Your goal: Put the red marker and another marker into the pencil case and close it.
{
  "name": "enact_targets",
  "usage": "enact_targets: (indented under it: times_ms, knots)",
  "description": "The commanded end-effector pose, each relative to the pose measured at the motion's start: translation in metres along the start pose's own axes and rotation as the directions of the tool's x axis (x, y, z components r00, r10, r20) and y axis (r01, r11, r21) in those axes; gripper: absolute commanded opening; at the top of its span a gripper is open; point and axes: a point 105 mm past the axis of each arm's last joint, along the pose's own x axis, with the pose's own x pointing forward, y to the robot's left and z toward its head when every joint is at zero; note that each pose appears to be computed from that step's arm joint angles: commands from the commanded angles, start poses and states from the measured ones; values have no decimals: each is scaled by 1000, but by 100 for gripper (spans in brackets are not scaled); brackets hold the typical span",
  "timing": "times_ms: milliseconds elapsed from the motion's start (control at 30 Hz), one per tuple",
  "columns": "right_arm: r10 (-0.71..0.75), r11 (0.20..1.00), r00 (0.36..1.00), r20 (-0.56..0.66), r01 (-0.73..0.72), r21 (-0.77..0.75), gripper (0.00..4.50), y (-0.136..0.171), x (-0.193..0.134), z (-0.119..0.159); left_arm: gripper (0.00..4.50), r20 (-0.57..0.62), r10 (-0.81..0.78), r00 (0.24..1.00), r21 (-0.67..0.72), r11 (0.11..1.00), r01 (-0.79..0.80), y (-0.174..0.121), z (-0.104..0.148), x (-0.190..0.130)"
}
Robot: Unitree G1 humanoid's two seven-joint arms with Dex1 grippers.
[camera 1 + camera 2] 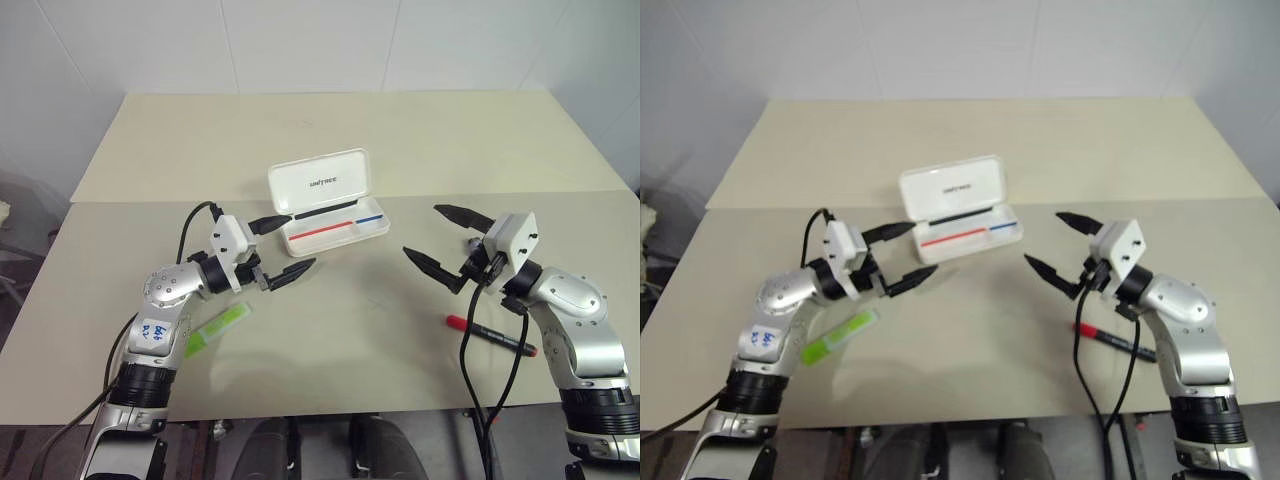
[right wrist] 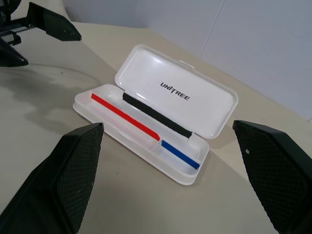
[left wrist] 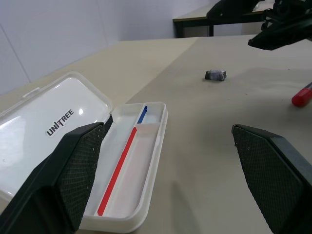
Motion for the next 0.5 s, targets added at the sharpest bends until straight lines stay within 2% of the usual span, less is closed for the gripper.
enact_targets:
  times_ms: [33,500]
  knots:
    - [-24,999,999,29,25,-34,450,-4,-3,15,448,29,-18,999,30,999,17,2,9,2]
    - [31,999,999,29,-30,-20,450,7,1,18,448,0,-69,998,40,997,69,6,5,1]
